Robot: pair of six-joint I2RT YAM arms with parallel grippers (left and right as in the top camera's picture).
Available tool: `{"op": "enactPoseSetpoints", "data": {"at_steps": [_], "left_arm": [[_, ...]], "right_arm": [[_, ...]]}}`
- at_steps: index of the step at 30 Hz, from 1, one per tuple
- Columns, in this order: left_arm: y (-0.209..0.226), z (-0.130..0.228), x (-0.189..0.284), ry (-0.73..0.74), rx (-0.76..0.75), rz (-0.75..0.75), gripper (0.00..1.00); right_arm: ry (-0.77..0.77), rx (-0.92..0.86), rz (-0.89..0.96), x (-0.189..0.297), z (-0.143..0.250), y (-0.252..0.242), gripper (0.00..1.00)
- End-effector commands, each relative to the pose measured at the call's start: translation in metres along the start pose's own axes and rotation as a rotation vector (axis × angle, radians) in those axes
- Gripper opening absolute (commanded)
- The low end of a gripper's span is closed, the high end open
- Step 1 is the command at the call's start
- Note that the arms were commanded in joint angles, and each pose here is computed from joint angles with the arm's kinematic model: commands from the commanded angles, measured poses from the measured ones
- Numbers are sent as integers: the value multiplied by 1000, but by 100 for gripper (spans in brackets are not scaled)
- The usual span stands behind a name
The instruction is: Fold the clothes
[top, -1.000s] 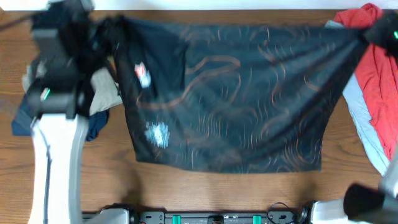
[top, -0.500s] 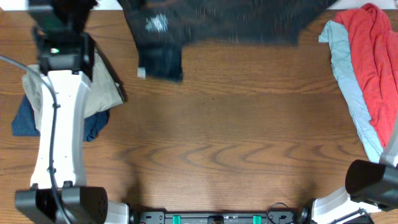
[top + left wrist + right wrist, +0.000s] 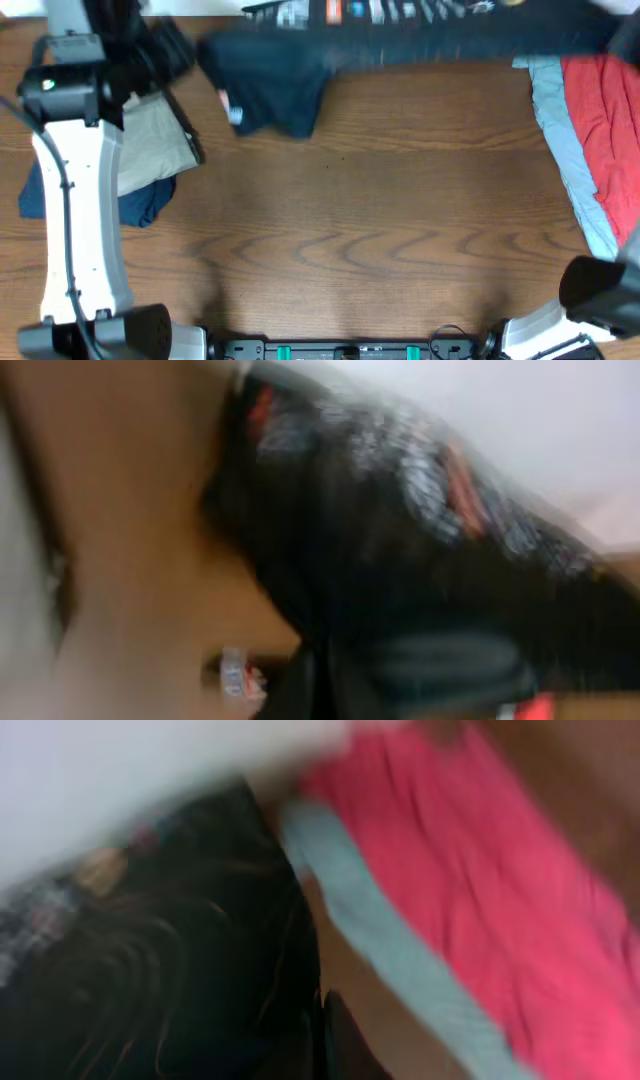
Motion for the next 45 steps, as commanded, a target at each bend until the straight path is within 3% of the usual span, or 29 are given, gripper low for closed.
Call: {"op": "enactPoseSetpoints", "data": {"at_steps": [1,11,16,21,32,39,45], "left_arm": [[21,27,-20,176,-34,-75,6],[97,148,-88,675,67,-253,6],[131,198,-95,825,120,-311,6],[145,224,-91,880,129,-332,6],[131,233,-44,747,47,-293,6],[116,226,-22,536,8,-223,6],[103,183,-33,244,47,-124,6]], "right_arm": [[217,30,126,-50,36,-20,1],[649,-13,231,-109,148,-50,1],[755,-47,306,-110,176,-62,1],[814,-64,363,-104,191,-68,1],[824,-70,424,-74,200,-74,1],[679,-84,385,-48,187,-69,1],[529,-112,275,-63,166,-59,1]]}}
Point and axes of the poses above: each gripper's point midway between its finger pads, its own x axis back along the fingers, its own y axis along the line the jaws close on, z = x × y, the point moved 8 cm from there along x, back along the fingers, and after that the axes turned 2 degrees about x, right-handed, at the moved point
